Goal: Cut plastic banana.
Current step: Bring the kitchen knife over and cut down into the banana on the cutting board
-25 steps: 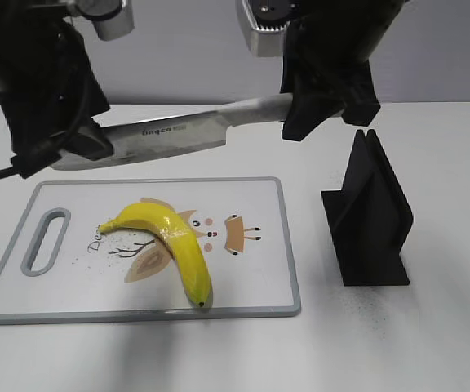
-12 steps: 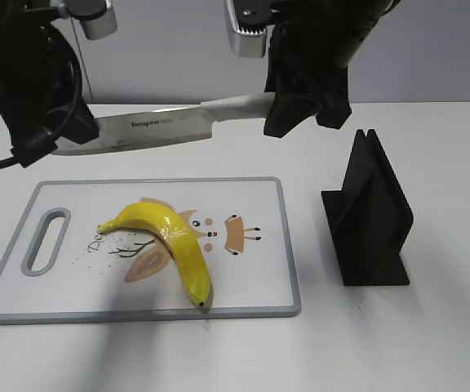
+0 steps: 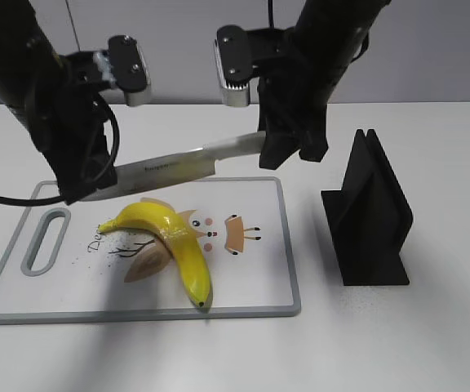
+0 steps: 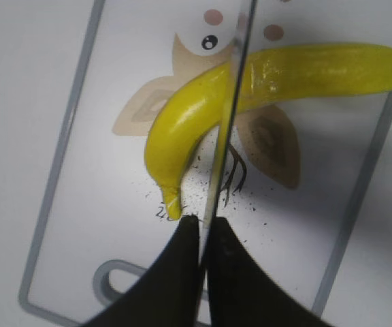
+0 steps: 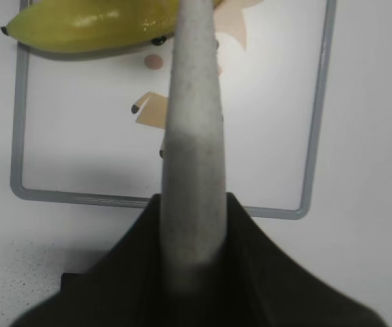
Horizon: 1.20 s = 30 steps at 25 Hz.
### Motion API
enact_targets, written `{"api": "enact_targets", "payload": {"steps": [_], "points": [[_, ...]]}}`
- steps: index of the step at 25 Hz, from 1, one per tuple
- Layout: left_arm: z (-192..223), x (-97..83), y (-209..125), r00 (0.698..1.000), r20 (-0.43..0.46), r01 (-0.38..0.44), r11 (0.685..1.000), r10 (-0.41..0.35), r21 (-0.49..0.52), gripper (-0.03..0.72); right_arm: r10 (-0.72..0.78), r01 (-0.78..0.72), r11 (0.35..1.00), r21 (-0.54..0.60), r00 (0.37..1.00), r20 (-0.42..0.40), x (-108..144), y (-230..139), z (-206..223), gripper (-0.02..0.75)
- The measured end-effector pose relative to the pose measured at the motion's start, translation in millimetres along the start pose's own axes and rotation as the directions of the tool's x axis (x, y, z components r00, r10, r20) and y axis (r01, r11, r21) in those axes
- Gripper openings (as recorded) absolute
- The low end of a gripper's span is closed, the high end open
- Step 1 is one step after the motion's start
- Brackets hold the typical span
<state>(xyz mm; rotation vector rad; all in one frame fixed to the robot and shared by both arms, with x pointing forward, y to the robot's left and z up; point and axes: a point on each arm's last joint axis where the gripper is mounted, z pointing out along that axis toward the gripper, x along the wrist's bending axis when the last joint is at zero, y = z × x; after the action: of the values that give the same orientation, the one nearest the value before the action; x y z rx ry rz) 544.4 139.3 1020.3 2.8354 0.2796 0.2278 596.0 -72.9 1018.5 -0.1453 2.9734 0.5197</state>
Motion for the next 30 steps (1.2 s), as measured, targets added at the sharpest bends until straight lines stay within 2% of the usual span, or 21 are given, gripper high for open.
{"api": "enact_targets", "payload": {"steps": [3, 7, 12, 21, 26, 30], "points": [[31.2, 1.3, -5.4, 0.999, 0.030, 0.024, 1.000, -0.025, 0.020, 0.013, 0.042, -0.040, 0.998, 0.038, 0.997, -0.057, -2.5, -7.9, 27.3, 0.160], [79.4, -4.5, -20.1, 0.996, 0.057, 0.063, 0.997, -0.066, 0.051, 0.014, 0.090, -0.076, 0.992, 0.098, 0.984, -0.153, -4.1, -24.2, 84.2, 0.162], [91.3, -1.3, -18.0, 0.994, 0.058, 0.086, 0.996, -0.088, 0.031, 0.018, 0.096, -0.068, 0.987, 0.147, 0.976, -0.194, -5.3, -36.9, 111.5, 0.167], [76.6, 1.7, -10.4, 0.992, 0.103, 0.069, 0.997, -0.073, 0.043, 0.018, 0.095, -0.069, 0.988, 0.141, 0.977, -0.191, -4.0, -31.3, 96.5, 0.164], [27.1, 1.1, 1.7, 0.994, 0.107, 0.031, 0.999, -0.033, 0.017, 0.018, 0.089, -0.071, 0.992, 0.106, 0.980, -0.176, 1.3, -16.4, 48.6, 0.163], [-17.7, 0.4, 11.9, 0.995, 0.097, 0.002, 1.000, -0.001, -0.013, 0.016, 0.075, -0.069, 0.996, 0.054, 0.992, -0.104, 5.3, -4.0, 3.0, 0.162]]}}
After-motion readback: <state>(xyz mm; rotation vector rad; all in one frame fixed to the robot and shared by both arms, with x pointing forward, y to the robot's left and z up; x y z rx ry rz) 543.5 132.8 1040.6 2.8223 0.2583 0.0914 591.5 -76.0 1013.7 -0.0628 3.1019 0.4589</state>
